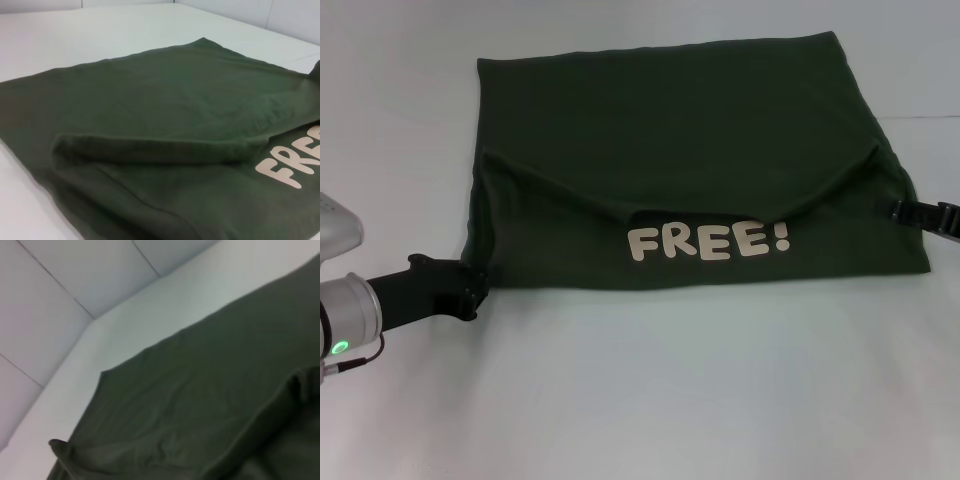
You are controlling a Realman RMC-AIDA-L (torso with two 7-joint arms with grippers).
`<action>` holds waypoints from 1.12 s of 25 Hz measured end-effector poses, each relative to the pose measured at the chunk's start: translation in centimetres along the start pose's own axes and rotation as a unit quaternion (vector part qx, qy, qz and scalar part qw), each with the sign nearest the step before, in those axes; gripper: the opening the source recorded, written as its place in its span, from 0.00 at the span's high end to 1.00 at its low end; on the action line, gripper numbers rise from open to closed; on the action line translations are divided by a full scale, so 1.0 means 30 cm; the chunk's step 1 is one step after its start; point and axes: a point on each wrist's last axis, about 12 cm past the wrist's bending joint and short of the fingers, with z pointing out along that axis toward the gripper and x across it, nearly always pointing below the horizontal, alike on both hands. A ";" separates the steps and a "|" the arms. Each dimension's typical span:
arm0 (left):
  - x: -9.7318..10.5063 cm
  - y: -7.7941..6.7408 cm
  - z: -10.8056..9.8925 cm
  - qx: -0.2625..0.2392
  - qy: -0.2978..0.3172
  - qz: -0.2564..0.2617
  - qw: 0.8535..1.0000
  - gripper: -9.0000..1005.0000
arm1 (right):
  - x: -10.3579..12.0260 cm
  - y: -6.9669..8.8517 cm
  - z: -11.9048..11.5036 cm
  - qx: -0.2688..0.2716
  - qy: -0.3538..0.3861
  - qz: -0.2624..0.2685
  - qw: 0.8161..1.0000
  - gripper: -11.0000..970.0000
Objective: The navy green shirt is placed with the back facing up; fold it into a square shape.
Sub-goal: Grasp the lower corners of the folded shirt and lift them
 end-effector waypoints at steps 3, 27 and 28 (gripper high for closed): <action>0.001 0.001 -0.001 -0.001 0.001 0.001 1.000 0.96 | -0.010 -0.010 -0.002 0.019 0.008 0.004 1.000 0.36; -0.011 0.003 0.004 0.000 -0.001 0.003 1.000 0.96 | 0.010 -0.067 0.021 0.114 0.030 0.016 0.993 0.36; -0.011 0.003 0.004 0.000 -0.001 0.004 1.000 0.96 | 0.012 -0.068 0.022 0.114 0.031 0.016 0.993 0.36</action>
